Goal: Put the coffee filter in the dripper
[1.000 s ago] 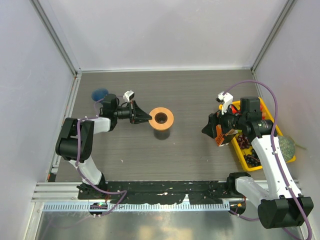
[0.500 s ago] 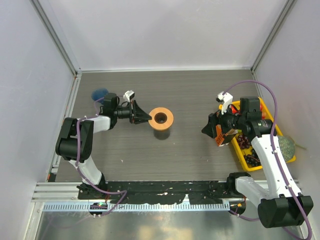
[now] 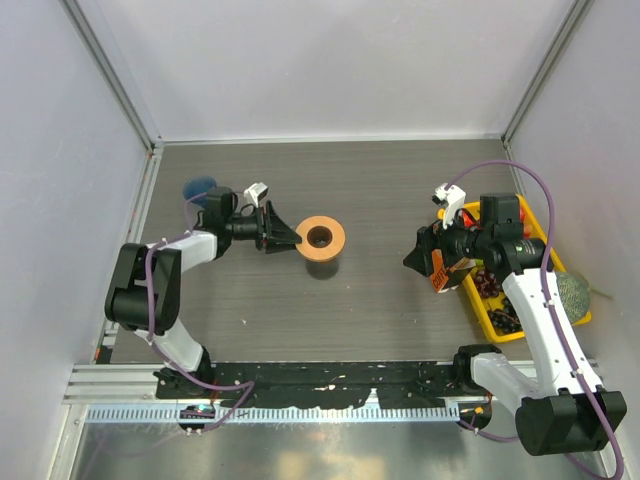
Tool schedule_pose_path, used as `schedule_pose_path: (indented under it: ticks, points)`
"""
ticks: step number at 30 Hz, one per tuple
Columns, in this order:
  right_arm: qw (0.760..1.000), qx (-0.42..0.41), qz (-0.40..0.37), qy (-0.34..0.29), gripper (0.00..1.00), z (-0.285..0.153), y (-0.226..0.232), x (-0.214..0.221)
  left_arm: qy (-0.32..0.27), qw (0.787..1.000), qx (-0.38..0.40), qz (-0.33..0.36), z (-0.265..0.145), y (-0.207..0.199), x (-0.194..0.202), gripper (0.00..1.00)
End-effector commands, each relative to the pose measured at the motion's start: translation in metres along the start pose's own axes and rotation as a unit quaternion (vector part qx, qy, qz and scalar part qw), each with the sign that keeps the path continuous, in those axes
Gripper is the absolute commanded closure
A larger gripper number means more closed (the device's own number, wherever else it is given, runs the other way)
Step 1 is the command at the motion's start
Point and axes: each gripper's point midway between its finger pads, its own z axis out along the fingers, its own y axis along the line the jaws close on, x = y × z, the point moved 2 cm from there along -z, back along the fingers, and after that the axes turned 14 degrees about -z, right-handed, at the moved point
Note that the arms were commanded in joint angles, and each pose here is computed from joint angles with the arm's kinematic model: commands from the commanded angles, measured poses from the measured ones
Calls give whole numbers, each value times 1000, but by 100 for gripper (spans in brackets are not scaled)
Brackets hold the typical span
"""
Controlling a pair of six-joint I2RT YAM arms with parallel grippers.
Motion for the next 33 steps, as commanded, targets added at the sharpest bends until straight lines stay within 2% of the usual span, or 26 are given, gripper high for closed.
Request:
schedule_pose_path:
  ticks: [1, 6, 8, 9, 12, 17, 22, 25, 27, 29, 33]
  points:
    - [1000, 1, -17, -20, 5, -2, -2, -11, -8, 998, 7, 58, -8, -19, 3, 51]
    - [1000, 1, -19, -20, 4, -2, -1, -11, -11, 995, 5, 99, -15, -29, 11, 46]
    - [999, 4, -24, -21, 5, -3, -2, -11, -18, 993, -6, 114, -22, -30, 15, 41]
    - [999, 5, -25, -20, 5, -3, -2, -11, -26, 992, -10, 127, -27, -30, 15, 38]
    - [999, 7, -31, -18, 5, -3, -2, -10, -64, 984, -42, 161, -48, -28, 9, 37]
    - [999, 7, -37, -20, 5, -2, -1, -8, -93, 958, -98, 253, -73, -16, 11, 40]
    - [999, 12, -41, -12, 5, -1, -2, -2, -114, 944, -85, 296, -86, -28, 17, 46]
    - [999, 15, -48, -10, 4, -1, -1, 3, -137, 914, -188, 333, -117, -25, -2, 47]
    - [998, 22, -51, -5, 5, -1, -2, 7, -164, 891, -245, 346, -139, -24, -17, 43]
    - [998, 25, -56, -5, 5, 0, -4, 8, -202, 875, -277, 341, -166, -29, -35, 40]
    - [998, 25, -53, -8, 4, 3, -4, 10, -293, 853, -324, 284, -224, -33, -74, 38]
